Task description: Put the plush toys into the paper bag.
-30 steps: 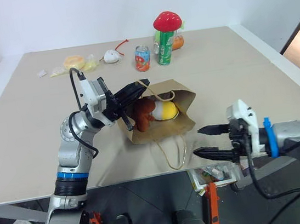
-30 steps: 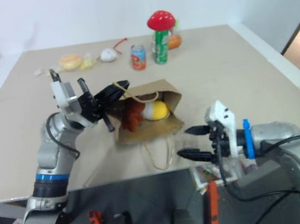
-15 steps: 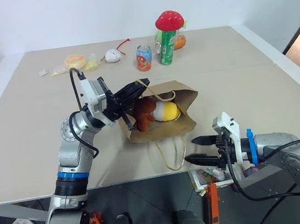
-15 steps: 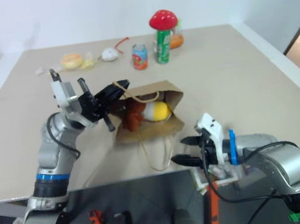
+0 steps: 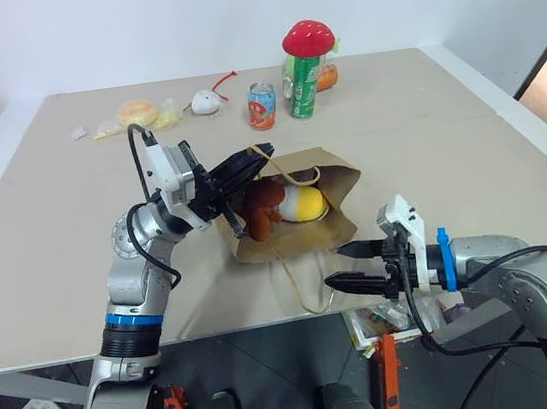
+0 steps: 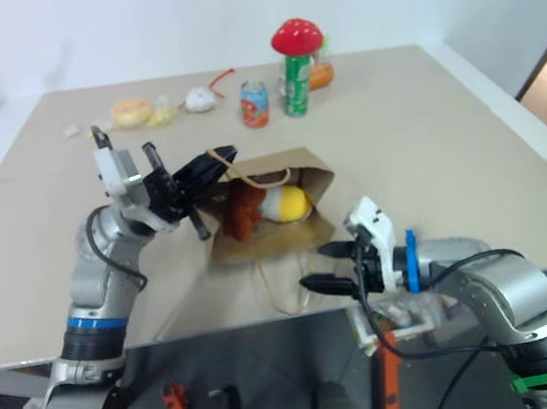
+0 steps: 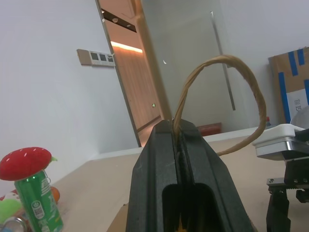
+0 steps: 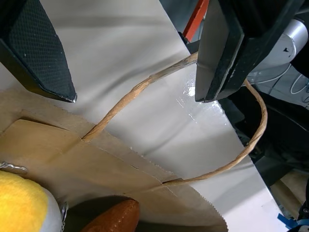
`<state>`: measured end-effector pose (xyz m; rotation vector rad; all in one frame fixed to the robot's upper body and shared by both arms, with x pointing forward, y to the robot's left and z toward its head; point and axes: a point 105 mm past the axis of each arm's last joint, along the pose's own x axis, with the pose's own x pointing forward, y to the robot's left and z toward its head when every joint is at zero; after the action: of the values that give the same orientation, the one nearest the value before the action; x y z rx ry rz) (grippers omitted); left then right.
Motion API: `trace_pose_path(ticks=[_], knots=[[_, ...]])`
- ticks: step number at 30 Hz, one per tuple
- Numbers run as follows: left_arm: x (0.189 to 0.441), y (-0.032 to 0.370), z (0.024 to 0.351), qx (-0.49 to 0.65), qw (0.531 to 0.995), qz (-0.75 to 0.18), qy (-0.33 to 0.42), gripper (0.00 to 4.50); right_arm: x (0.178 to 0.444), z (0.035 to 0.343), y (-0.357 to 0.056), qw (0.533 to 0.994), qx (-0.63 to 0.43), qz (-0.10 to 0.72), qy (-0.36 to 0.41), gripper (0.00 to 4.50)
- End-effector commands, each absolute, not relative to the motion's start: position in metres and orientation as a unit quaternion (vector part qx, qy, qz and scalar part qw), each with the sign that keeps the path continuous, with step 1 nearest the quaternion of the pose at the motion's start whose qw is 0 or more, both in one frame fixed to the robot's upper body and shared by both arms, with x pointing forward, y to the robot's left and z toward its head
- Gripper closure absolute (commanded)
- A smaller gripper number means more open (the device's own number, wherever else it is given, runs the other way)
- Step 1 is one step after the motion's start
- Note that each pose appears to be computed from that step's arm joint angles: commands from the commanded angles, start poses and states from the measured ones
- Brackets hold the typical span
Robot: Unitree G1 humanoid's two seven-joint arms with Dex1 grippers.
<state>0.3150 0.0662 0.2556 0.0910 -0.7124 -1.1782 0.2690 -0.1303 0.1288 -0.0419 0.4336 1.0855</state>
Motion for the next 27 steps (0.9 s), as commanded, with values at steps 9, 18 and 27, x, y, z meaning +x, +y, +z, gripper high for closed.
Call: trace_pose_path(ticks=[9,18,27], knots=[[0.3091,0.0674,0.2679,0.056,0.762,-0.538,-0.357,4.5,0.2683,0.135,-0.1223,0.829,-0.017,0.526,0.19,4.43],[0.3091,0.0674,0.2679,0.056,0.762,-0.538,-0.357,4.5,0.2683,0.135,-0.1223,0.829,-0.017,0.526,0.19,4.43],[0.3091,0.0674,0.2679,0.056,0.762,-0.538,-0.357,4.5,0.2683,0.135,-0.1223,0.829,-0.017,0.526,0.19,4.43]])
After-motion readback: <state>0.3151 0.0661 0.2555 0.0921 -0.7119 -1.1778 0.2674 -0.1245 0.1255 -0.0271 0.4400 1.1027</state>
